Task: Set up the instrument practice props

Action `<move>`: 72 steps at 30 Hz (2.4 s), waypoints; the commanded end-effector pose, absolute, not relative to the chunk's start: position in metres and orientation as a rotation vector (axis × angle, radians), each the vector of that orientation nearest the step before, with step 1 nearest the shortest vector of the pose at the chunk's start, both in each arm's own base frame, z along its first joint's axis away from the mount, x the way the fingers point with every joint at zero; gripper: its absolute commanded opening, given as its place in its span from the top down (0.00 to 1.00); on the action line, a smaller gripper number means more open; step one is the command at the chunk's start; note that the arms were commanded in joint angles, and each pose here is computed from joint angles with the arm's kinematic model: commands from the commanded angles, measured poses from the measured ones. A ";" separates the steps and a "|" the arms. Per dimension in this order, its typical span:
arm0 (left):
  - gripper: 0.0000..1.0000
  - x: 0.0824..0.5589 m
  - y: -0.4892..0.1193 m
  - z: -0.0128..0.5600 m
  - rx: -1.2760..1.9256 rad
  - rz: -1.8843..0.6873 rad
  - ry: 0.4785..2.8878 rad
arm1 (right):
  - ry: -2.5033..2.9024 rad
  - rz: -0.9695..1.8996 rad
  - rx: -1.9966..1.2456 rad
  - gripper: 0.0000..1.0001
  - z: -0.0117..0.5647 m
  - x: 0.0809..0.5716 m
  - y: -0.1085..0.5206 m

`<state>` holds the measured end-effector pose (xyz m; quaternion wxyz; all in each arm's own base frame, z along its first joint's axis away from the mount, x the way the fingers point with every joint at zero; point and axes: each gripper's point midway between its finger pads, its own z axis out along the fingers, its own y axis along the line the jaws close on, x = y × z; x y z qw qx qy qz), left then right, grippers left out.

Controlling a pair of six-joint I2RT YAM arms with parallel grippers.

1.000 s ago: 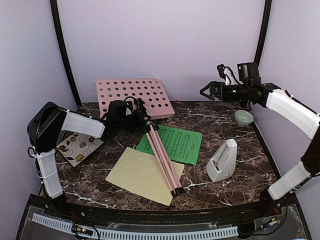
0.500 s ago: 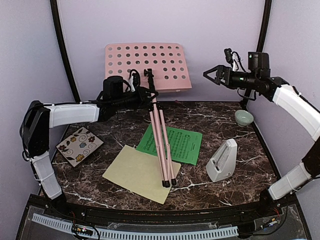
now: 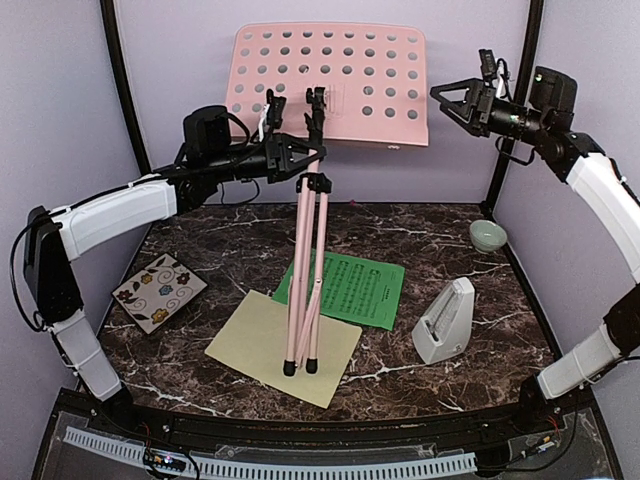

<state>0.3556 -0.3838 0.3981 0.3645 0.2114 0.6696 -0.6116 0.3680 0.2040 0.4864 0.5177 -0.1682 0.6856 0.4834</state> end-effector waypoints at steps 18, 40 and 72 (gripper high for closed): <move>1.00 0.252 -0.350 0.537 0.968 -1.586 1.159 | 1.797 1.446 -0.372 0.56 0.479 0.328 0.238; 0.99 0.275 -0.356 0.522 0.900 -1.521 1.230 | 1.584 1.445 -0.390 1.00 0.526 0.319 0.237; 0.08 0.342 -0.262 0.410 0.502 -1.003 1.605 | 1.164 1.244 -0.334 1.00 0.624 0.305 0.201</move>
